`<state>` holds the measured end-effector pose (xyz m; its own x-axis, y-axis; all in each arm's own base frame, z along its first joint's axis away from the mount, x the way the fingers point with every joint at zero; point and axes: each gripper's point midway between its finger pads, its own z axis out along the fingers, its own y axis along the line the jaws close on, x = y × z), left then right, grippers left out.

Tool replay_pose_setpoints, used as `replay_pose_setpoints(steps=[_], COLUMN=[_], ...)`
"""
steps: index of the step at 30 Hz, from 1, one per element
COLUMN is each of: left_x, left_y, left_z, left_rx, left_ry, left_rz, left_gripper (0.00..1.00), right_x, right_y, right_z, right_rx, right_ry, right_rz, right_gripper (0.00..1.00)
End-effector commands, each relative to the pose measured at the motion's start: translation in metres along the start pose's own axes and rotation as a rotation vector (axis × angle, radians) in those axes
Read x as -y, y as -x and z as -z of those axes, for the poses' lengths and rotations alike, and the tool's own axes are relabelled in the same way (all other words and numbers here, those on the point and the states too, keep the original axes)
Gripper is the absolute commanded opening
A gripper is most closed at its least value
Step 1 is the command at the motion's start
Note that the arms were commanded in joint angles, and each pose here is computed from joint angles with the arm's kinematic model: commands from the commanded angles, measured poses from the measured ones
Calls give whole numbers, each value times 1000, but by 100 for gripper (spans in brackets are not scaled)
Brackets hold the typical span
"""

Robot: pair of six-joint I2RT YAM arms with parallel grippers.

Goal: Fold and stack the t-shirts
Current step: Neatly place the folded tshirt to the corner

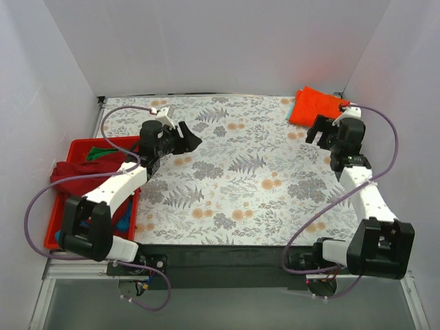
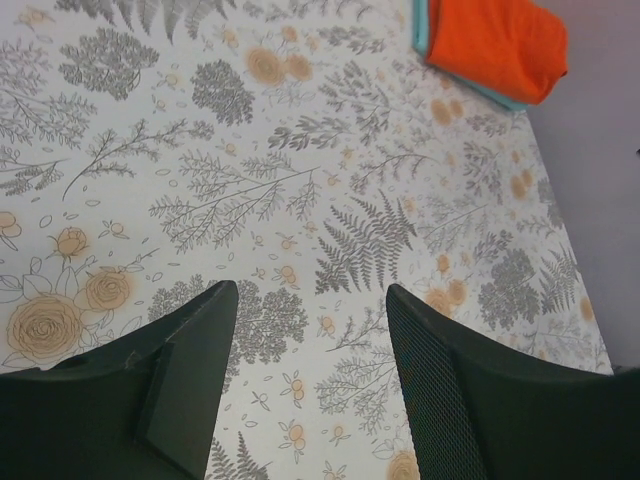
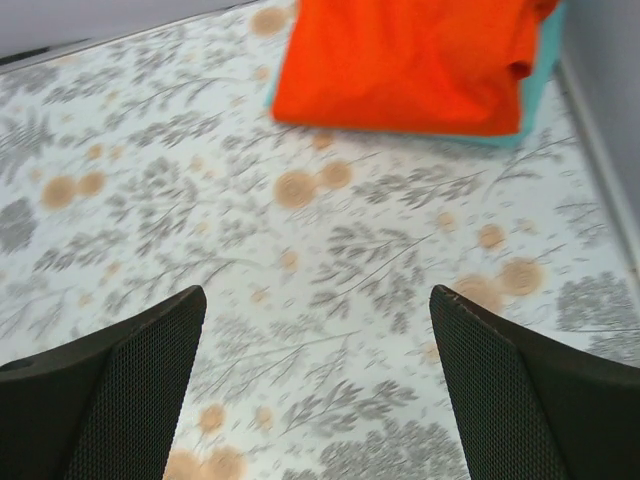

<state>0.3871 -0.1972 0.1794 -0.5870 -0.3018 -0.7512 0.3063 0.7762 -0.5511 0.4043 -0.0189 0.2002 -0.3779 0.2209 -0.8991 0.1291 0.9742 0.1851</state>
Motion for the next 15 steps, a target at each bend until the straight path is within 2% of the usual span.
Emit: replay_pose_setpoints(steps=[1,6,10,15], left_x=[16,21,10,-6], left_y=[20,35,27,18], left_z=[28,65,80,88], left_rx=[113,242,265,293], left_ry=[-2,31,83,144], left_rz=[-30,-54,-57,-40], left_gripper=[60,60,60,60], right_x=[-46,-71,-64,-61], right_y=[-14,-47,-73,-82], right_z=[25,52,56,61], right_rx=[32,5,-18,-1], right_ry=[171,308,306,315], right_rz=[-36,-1,29,70], right_gripper=[98,98,98,98])
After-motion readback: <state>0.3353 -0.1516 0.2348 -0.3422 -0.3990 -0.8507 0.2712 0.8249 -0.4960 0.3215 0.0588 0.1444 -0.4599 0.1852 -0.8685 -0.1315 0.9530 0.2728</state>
